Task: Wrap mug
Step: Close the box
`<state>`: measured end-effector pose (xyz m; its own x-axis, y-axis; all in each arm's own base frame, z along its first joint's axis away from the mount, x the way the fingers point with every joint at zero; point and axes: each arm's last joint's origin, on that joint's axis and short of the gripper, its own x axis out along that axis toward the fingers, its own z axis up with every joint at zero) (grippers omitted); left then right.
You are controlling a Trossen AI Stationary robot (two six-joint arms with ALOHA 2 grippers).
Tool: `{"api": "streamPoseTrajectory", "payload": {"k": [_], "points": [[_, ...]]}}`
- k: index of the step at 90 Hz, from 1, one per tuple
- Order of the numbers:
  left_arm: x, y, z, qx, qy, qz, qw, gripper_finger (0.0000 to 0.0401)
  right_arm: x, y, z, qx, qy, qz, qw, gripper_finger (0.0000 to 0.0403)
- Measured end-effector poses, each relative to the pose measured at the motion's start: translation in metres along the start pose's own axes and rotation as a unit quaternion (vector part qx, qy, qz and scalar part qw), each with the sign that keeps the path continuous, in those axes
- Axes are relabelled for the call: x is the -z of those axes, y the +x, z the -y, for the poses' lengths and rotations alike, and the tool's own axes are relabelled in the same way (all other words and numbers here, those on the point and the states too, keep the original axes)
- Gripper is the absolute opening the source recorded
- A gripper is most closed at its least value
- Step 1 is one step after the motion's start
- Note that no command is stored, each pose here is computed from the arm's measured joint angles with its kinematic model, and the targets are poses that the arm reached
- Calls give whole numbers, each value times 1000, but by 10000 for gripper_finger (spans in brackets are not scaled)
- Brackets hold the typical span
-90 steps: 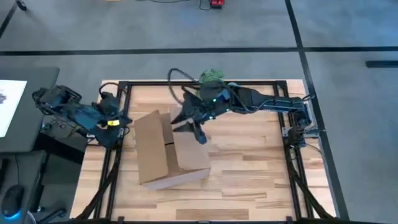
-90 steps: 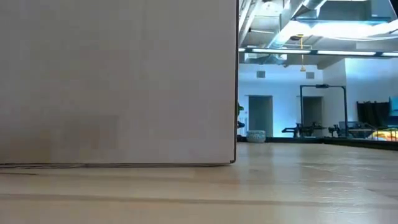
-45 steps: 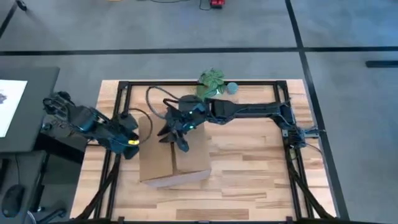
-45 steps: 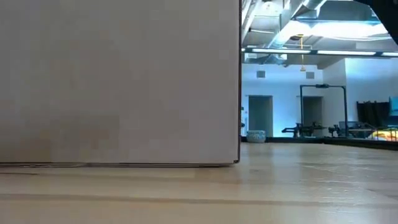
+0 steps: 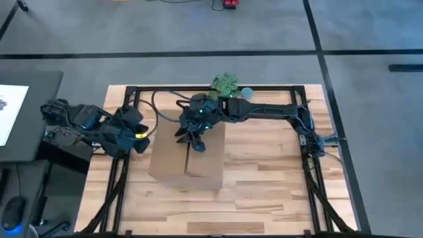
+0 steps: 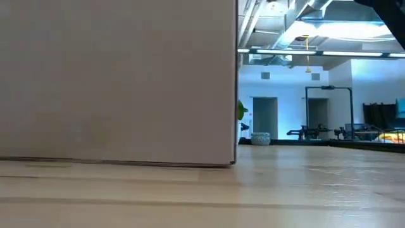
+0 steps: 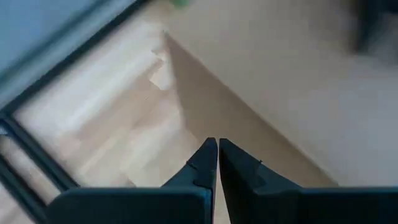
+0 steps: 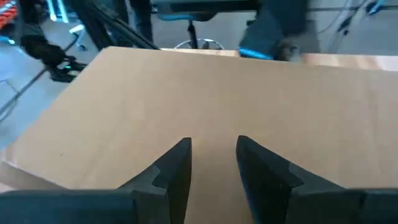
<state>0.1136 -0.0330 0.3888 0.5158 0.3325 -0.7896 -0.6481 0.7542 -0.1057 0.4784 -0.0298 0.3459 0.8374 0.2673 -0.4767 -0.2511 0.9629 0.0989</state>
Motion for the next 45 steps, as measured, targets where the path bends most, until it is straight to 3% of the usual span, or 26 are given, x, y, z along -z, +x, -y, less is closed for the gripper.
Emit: {"api": "streamPoseTrajectory", "payload": {"k": [17,45], "points": [[5,-5,20,87,-15,-48,995,0,2,-5,15,17,-25,-3,1000,122],[14,19,67,19,6,-13,1000,0,-9,-37,20,36,19,7,999,122]]}}
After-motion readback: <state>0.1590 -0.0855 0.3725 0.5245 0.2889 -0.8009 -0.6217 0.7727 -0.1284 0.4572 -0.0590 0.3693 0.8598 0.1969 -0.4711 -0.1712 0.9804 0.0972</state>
